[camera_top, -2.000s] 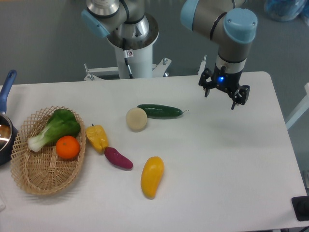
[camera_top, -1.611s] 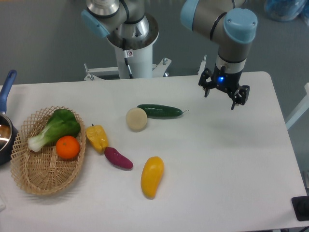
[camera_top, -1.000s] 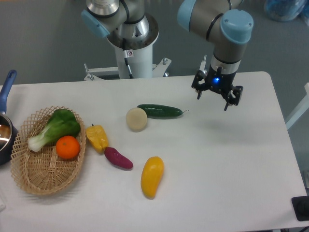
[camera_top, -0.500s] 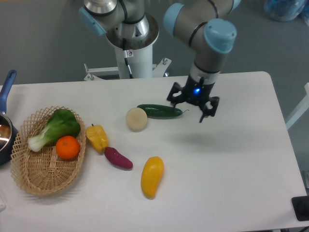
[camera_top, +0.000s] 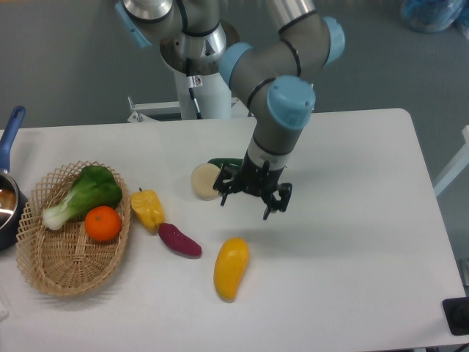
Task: Pick up the mango from the table
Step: 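Move the open gripper over the yellow mango and lower toward it, then lower onto the yellow mango and close the gripper around it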
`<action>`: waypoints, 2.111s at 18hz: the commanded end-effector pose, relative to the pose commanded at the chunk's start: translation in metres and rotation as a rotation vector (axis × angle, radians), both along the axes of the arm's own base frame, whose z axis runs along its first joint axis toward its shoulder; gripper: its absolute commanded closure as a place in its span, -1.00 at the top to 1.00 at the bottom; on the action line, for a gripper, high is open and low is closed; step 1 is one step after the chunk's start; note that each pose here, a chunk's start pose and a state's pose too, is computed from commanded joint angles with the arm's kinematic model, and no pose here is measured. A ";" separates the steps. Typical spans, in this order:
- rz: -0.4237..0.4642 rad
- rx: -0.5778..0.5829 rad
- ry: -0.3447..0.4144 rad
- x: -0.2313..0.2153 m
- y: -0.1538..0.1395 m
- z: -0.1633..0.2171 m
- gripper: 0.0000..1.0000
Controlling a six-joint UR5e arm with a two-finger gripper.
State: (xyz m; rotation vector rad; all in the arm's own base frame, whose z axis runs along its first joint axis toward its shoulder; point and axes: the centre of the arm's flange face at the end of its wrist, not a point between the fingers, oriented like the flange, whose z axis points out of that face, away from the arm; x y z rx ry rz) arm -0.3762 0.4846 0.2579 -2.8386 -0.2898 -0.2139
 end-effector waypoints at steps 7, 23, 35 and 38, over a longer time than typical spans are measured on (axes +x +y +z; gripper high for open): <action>0.043 -0.090 0.028 0.001 0.028 -0.019 1.00; 0.097 -0.218 0.076 0.005 0.074 -0.064 1.00; 0.083 -0.260 0.166 0.009 0.073 -0.042 -0.49; 0.082 -0.220 0.170 0.010 0.066 -0.016 -0.49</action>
